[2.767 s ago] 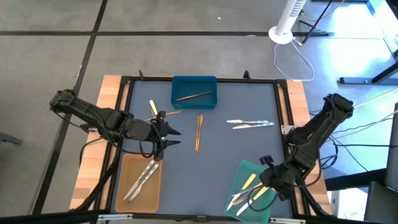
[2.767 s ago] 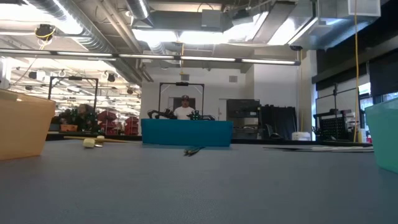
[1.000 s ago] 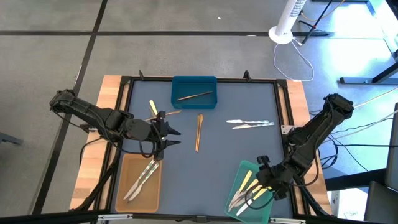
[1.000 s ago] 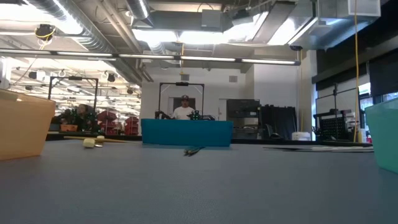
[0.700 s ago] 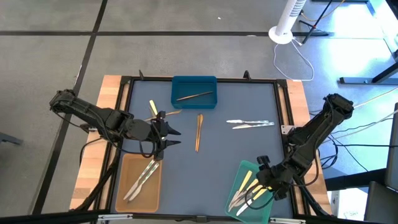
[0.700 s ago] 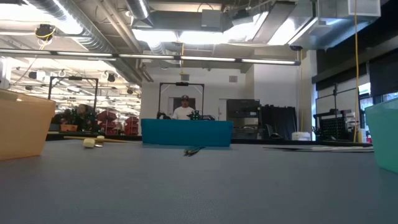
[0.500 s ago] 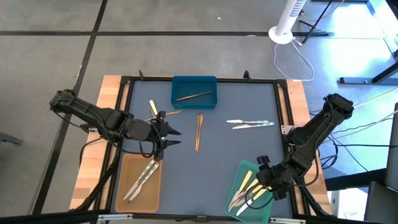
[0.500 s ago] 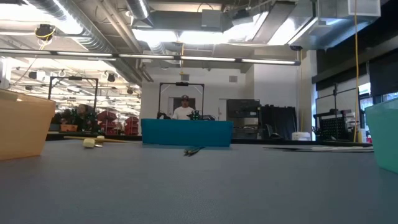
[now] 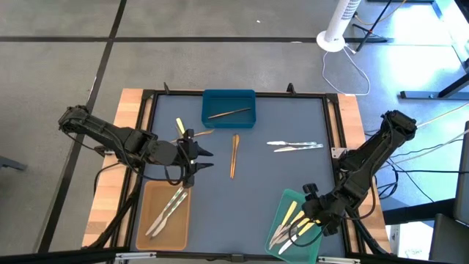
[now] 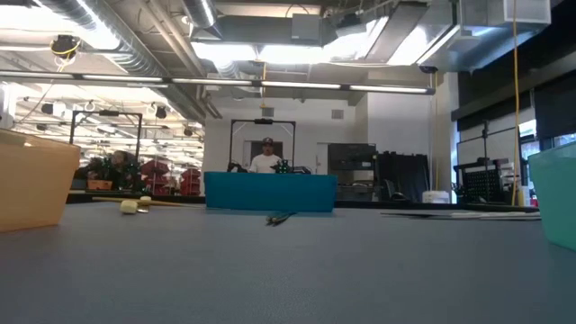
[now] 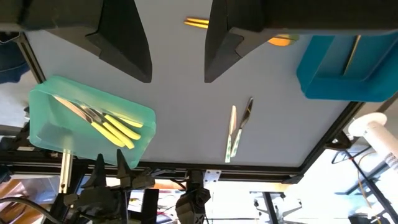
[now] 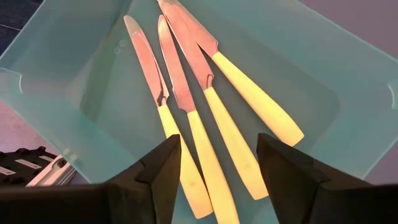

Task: Sort silverware by color (type)
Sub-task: Put the gold knife into the blue bin

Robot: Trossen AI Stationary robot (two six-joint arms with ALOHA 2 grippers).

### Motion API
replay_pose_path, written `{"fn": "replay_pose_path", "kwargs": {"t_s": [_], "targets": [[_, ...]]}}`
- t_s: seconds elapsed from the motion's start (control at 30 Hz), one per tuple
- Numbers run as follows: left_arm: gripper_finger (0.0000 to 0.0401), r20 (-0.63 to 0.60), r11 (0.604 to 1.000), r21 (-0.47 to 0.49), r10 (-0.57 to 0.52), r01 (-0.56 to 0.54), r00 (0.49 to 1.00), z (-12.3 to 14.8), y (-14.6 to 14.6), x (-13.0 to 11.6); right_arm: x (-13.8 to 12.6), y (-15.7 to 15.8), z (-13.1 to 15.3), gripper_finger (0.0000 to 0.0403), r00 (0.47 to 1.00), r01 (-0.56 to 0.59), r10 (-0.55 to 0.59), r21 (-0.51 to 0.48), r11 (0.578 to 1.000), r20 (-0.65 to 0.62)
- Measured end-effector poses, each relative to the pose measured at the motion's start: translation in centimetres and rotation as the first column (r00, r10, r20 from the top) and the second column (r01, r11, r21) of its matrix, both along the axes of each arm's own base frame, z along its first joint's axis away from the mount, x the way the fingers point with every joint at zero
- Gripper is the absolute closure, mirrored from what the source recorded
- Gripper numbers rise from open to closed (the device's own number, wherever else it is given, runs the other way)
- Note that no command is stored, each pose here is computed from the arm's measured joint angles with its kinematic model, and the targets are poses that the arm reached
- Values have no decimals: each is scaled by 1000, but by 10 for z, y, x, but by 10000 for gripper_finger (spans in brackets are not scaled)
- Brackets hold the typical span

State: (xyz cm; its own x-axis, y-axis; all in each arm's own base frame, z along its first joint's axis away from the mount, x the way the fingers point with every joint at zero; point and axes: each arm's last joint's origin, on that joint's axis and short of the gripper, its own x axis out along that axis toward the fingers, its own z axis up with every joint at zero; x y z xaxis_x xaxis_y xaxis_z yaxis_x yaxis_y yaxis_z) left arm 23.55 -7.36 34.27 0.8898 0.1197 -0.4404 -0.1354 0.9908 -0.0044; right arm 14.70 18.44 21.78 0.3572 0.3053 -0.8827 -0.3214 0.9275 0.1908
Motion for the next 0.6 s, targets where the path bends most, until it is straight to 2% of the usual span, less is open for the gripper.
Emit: {"fn": "replay_pose_path", "kwargs": {"t_s": [0.17,0.33,0.6], "targets": [[259,-1,1000,-3,16,-16,1000,0,5,2,2,2,7,203,1000,-7,6,14,1000,17],[259,-12,999,-30,43,-43,999,0,22,6,6,7,22,203,994,-73,73,1,997,85],[259,-67,992,-100,70,-77,995,-4,60,10,13,7,41,203,968,21,-1,-76,997,251]]}}
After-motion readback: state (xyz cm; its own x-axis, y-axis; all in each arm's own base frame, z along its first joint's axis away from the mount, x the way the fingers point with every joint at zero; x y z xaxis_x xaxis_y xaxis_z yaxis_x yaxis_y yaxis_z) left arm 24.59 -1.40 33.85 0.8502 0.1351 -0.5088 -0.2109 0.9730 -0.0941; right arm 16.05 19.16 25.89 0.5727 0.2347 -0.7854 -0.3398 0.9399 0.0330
